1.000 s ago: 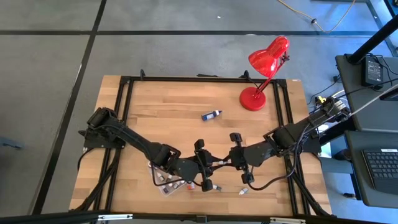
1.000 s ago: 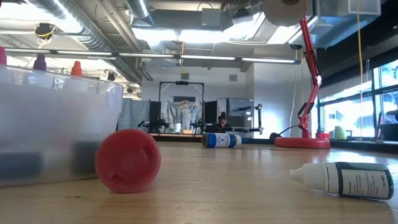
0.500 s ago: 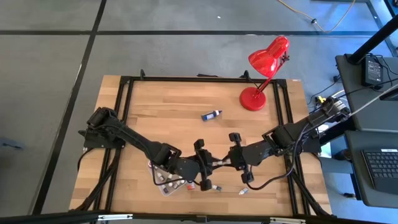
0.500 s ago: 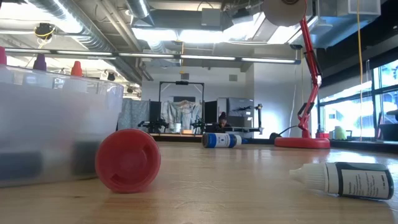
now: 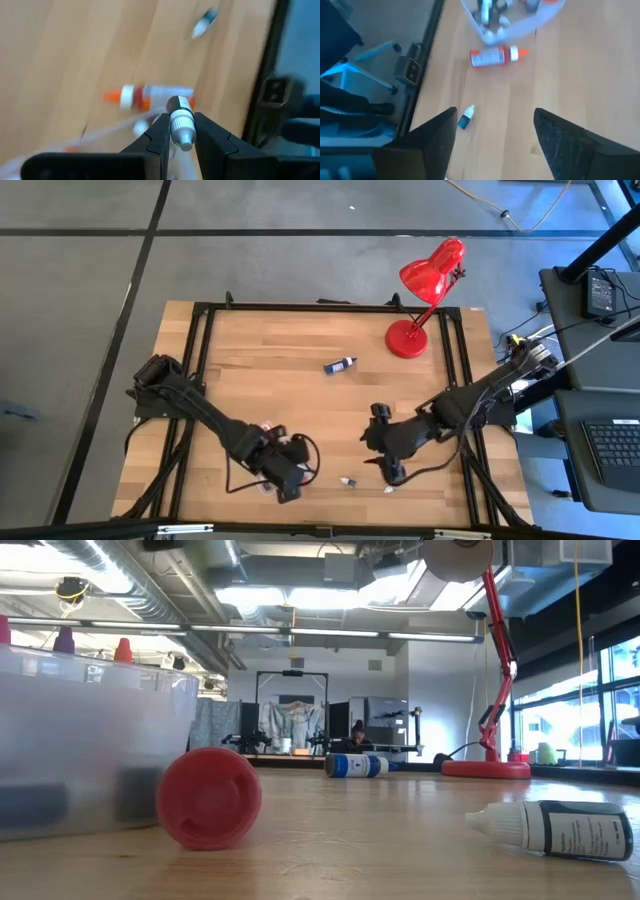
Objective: Pick & Place food coloring
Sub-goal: Put the green food coloring bottle into the transparent bin
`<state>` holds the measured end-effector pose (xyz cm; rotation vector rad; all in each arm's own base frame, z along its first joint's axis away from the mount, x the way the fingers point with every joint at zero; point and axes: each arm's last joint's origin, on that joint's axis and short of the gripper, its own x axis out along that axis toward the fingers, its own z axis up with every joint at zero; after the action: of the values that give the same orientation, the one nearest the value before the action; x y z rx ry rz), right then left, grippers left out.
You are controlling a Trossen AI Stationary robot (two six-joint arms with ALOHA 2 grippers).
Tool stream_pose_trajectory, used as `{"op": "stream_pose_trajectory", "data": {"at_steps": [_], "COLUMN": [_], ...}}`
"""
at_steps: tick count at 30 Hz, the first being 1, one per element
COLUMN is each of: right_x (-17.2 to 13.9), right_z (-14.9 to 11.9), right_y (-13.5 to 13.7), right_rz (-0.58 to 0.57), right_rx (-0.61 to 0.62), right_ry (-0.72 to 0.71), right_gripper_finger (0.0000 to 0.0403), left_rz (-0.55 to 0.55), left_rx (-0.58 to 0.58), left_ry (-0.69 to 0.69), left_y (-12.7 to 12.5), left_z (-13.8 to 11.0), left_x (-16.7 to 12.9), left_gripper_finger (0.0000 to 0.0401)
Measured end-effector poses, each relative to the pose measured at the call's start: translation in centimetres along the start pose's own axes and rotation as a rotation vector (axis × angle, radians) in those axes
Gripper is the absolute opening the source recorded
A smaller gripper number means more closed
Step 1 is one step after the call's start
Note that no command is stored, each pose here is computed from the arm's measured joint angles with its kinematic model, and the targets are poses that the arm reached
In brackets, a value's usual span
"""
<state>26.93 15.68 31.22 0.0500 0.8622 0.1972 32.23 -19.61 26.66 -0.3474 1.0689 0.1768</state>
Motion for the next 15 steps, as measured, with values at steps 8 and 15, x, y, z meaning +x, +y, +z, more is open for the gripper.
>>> {"op": "stream_pose_trajectory", "data": {"at_steps": [8, 15], "right_x": [5.0, 7.5], "right_z": [-2.8, -5.5], "right_y": [2.4, 4.2], "right_rz": [-0.057, -0.054], "right_rx": [0.004, 0.032], "right_ry": [0.222, 0.42], "right_gripper_finger": [0.0268, 0.0268], "left_rz": [0.093, 0.17], "left_rx": [-0.101, -0.128], "left_ry": [0.179, 0.241], "left_y": [-0.4, -0.4], "left_z": [-2.6, -3.5], "left_x": [1.7, 4.2], "left_gripper_finger": [0.0066, 0.0068]}}
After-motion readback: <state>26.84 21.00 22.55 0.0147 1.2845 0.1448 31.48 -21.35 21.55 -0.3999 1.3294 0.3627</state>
